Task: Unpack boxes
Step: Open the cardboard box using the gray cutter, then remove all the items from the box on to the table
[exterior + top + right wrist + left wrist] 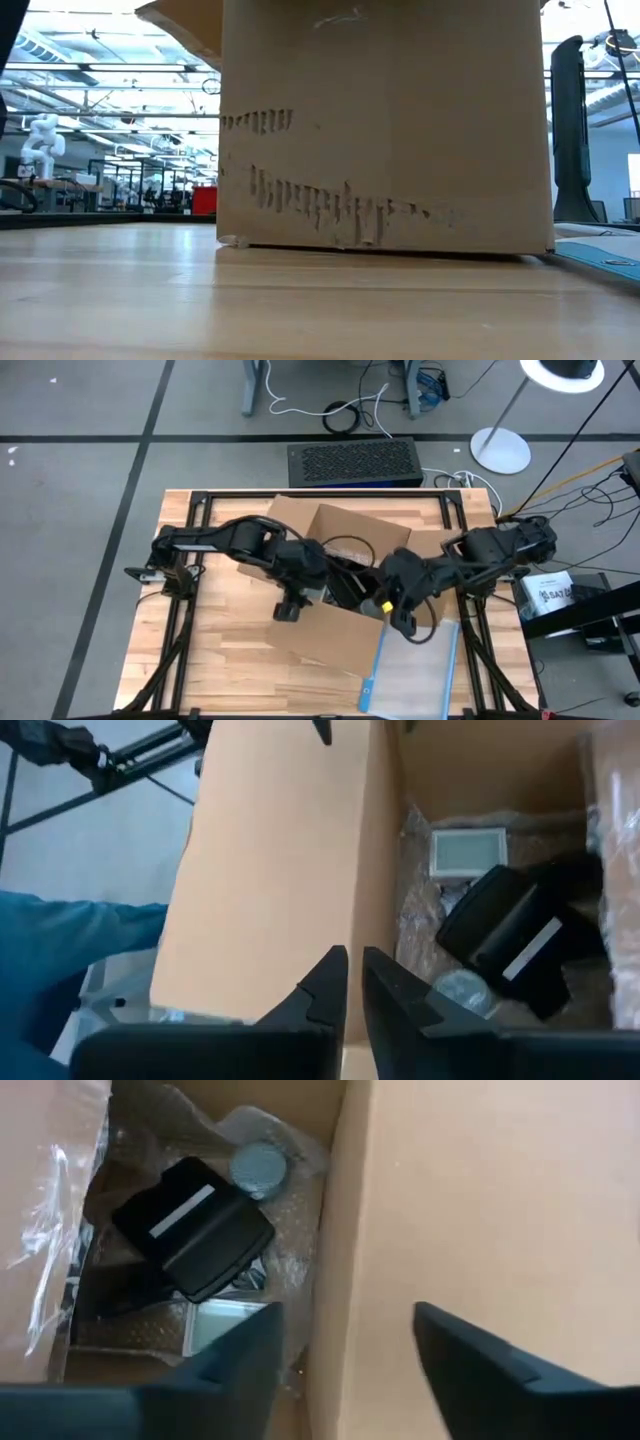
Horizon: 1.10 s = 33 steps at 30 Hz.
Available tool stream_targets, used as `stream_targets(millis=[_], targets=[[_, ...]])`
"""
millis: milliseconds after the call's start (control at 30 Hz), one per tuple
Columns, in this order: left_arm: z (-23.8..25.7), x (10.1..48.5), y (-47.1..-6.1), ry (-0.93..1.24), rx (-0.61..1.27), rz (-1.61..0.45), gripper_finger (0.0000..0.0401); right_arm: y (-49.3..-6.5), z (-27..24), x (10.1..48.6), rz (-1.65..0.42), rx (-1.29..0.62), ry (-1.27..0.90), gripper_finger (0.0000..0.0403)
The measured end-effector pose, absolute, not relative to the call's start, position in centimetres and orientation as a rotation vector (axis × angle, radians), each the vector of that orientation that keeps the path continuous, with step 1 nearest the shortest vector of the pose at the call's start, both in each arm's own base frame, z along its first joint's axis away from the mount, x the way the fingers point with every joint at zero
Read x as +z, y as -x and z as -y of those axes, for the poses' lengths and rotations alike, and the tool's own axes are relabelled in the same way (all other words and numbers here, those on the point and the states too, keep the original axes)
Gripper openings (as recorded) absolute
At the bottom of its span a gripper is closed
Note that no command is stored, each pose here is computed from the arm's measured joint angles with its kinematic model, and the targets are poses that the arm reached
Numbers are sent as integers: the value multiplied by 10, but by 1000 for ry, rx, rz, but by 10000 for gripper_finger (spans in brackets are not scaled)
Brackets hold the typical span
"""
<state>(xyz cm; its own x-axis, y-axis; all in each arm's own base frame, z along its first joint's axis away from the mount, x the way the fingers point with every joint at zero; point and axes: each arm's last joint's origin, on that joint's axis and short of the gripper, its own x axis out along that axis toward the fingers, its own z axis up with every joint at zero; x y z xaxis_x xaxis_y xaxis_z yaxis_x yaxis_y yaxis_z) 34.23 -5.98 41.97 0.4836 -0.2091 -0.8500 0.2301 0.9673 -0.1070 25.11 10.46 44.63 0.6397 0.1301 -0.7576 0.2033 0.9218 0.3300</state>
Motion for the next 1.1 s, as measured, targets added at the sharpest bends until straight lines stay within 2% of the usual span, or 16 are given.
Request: stream_targets(millis=[67,167,433,533,600,667,800,933,1100], targets=[[62,415,-347,-8,-293,-1044,269,-249,-109,446,-889,-41,-419,32],[65,410,-352,51,-342,-1068,289,-244,-115,445,-905,-59,-422,33],[62,390,-363,27,-311,-1150,282,-235,-128,444,-893,-100,-423,34],[62,371,-371,19,-310,-1220,252,-232,-133,444,-871,-117,-407,34],[62,356,-375,-10,-308,-1276,217,-229,-137,445,-856,-122,-397,34],[63,344,-378,-56,-295,-1327,166,-225,-143,446,-844,-112,-382,34],[61,339,-380,-108,-239,-1332,33,-213,-153,459,-778,-78,-367,34],[55,345,-381,-105,-210,-1293,12,-196,-156,478,-694,-79,-349,34],[45,375,-374,-45,-206,-1156,10,-177,-155,493,-645,-96,-367,34]])
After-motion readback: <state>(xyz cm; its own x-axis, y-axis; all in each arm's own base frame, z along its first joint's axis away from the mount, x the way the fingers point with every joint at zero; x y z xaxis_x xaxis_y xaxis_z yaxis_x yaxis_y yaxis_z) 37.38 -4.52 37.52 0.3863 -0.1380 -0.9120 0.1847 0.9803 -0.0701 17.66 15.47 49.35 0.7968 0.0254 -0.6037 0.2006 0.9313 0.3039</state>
